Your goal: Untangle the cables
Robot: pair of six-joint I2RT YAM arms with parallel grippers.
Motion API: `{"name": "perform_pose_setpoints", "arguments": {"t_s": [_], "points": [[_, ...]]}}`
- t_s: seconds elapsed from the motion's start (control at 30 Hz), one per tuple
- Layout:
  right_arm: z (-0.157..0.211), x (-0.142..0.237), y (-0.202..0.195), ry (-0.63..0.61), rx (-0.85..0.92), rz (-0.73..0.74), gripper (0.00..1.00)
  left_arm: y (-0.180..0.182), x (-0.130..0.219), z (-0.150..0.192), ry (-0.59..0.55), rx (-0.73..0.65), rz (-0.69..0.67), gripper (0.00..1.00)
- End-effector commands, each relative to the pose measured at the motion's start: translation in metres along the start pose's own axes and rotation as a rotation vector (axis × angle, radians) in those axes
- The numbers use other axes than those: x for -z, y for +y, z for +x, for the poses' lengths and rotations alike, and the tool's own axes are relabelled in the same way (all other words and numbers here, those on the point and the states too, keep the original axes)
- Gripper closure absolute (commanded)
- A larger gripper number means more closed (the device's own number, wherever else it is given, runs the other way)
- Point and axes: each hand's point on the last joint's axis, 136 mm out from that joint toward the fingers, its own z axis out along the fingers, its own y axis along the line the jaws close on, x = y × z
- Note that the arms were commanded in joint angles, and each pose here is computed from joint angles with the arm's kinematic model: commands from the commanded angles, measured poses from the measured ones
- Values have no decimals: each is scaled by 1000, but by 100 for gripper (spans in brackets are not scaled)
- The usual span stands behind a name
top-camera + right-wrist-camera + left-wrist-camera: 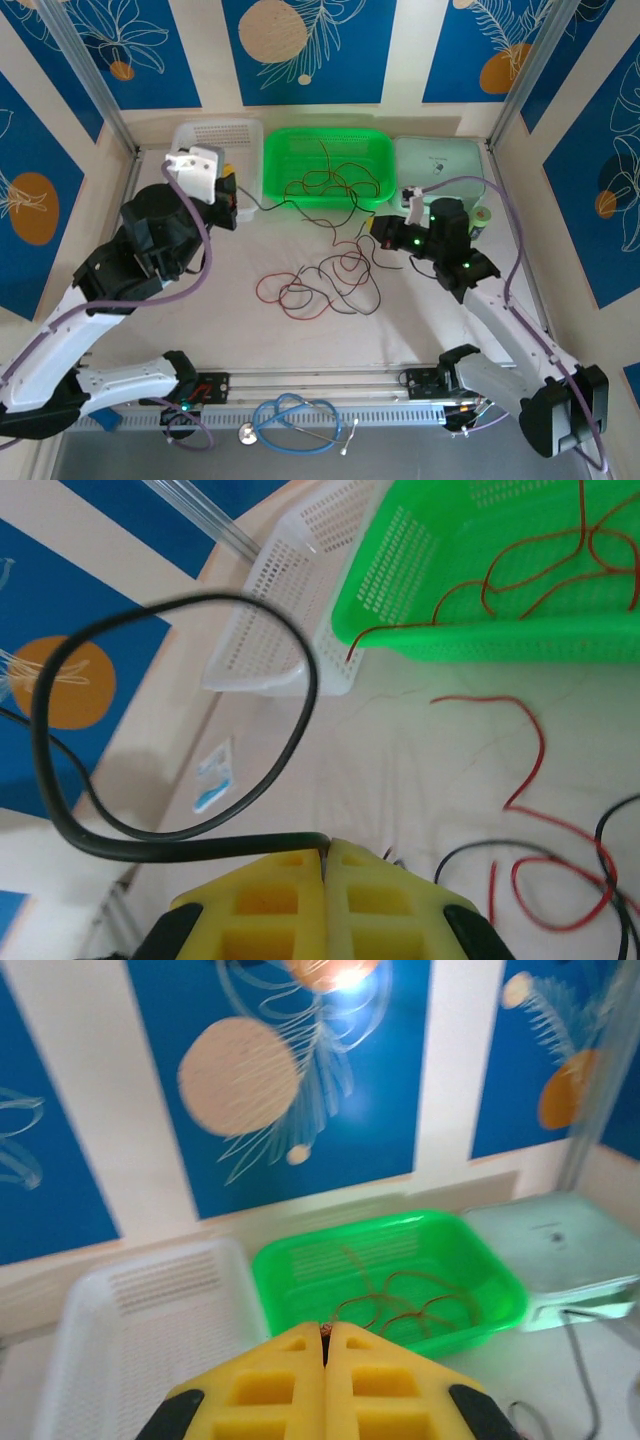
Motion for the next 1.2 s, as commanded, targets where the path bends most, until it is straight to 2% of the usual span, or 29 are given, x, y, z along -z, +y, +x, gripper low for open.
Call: {"name": "perform_pose_setpoints", "arguments": {"t_s": [0.0,0.17,0.33,0.4,0.6,0.93,1.03,1.1,1.13,1.17], "points": [[9,22,20,118,-151,-120,100,38,8,17,22,-45,-186,100],[4,45,23,169,-200,-128,100,57,5,26,23,-76,-298,100],[22,63,-15,204,-167,114,100,72,-8,15,18,-69,-370,100],[31,70,-38,206,-186,212,100,76,-13,1,2,-60,-373,100],[59,75,-87,222,-283,364,100,79,-29,-41,-55,-72,-370,100],[68,84,-139,268,-373,651,100,86,-37,-93,-134,-103,-395,100],[65,80,-140,264,-377,640,100,86,-39,-104,-157,-103,-388,100],[60,73,-129,252,-370,570,100,82,-41,-113,-182,-96,-367,100],[57,70,-122,246,-363,530,95,80,-42,-116,-195,-93,-353,100],[54,66,-113,240,-354,478,85,76,-44,-122,-211,-89,-334,100]]}}
